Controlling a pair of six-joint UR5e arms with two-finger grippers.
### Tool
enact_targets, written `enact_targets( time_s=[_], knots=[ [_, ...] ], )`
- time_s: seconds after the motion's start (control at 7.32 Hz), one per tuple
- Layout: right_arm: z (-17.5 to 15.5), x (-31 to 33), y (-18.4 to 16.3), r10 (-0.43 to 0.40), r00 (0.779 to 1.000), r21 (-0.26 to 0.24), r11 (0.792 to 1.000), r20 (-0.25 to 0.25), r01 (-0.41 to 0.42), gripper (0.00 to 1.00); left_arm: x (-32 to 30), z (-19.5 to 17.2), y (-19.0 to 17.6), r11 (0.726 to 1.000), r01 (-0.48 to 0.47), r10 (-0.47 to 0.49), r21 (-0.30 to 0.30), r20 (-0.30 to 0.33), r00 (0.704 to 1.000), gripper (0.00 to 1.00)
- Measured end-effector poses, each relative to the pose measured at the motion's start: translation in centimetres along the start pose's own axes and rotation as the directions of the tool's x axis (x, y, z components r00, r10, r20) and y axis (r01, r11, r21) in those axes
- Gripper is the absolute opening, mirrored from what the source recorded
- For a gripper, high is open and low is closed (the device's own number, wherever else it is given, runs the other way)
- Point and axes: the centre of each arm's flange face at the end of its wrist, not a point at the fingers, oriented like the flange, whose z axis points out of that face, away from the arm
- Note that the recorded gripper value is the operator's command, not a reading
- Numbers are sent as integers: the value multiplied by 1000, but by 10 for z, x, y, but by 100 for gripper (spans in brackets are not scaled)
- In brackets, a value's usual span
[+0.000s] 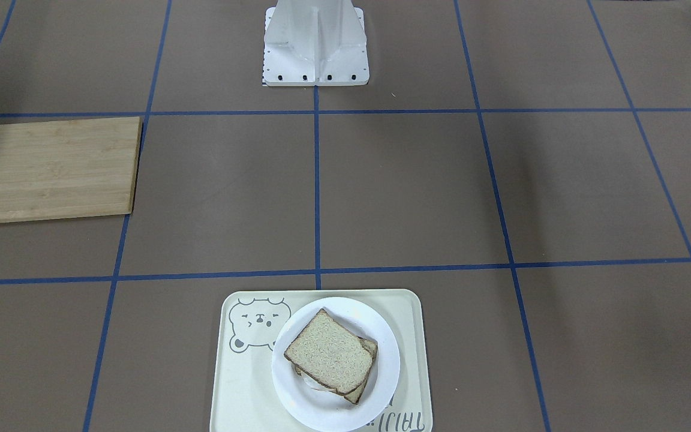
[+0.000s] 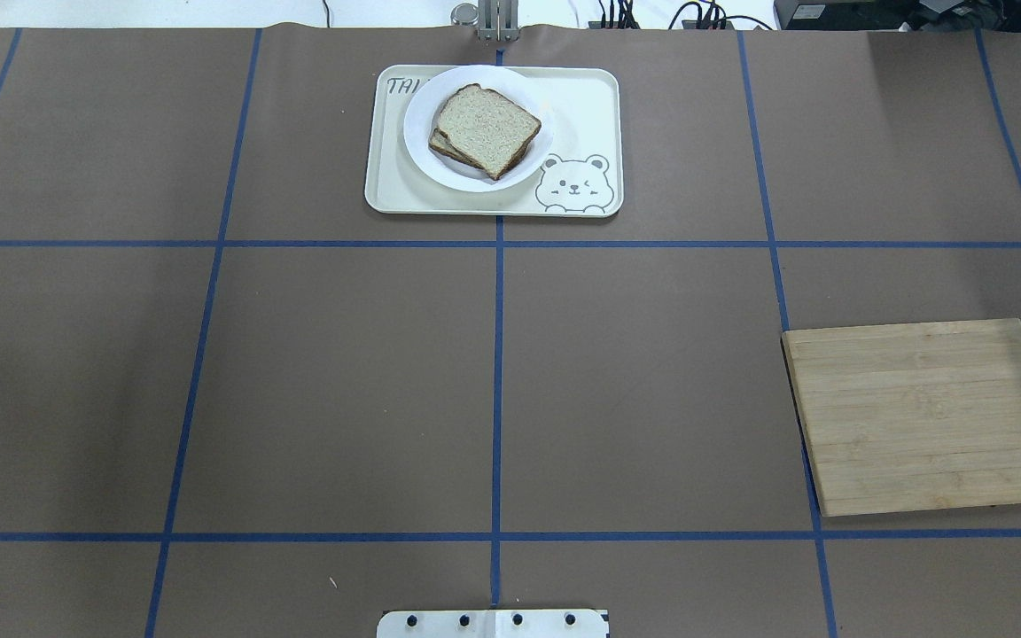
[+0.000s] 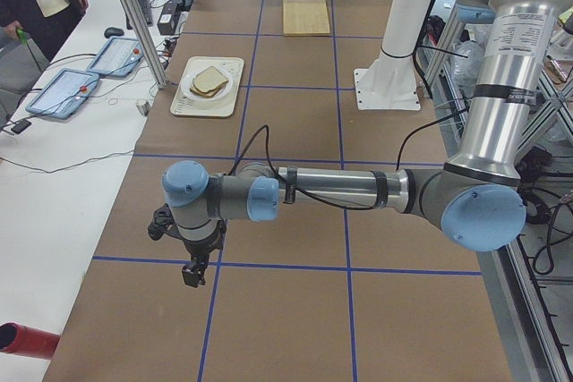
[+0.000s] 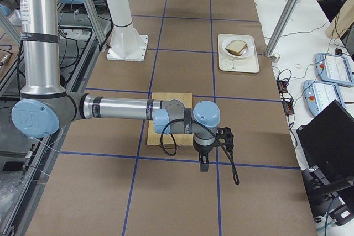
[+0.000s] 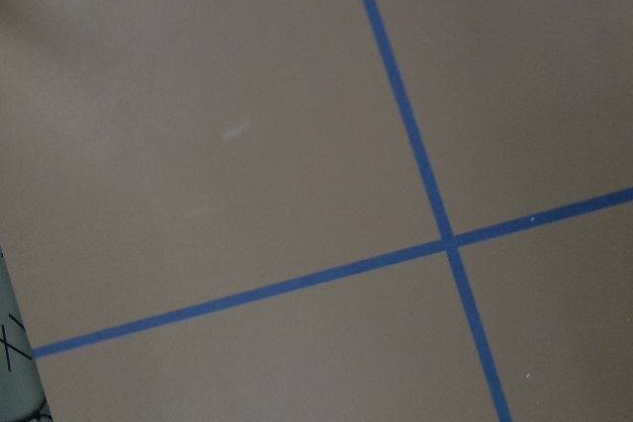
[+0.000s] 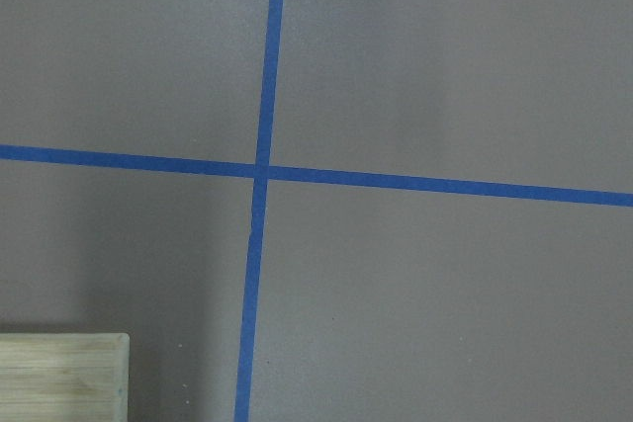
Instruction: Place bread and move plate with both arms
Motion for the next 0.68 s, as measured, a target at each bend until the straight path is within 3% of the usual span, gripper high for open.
enact_targets(
  time_s=[0.27,0.68],
  knots=[
    [0,0,0,0,1000,1,1000,0,0,100,0,6,22,999,37,-37,6,-53,998,98],
    [-1,-1,-1,1,1000,3,1000,-1,-1,100,13,-5,20,987,161,-159,29,-63,985,98]
  ],
)
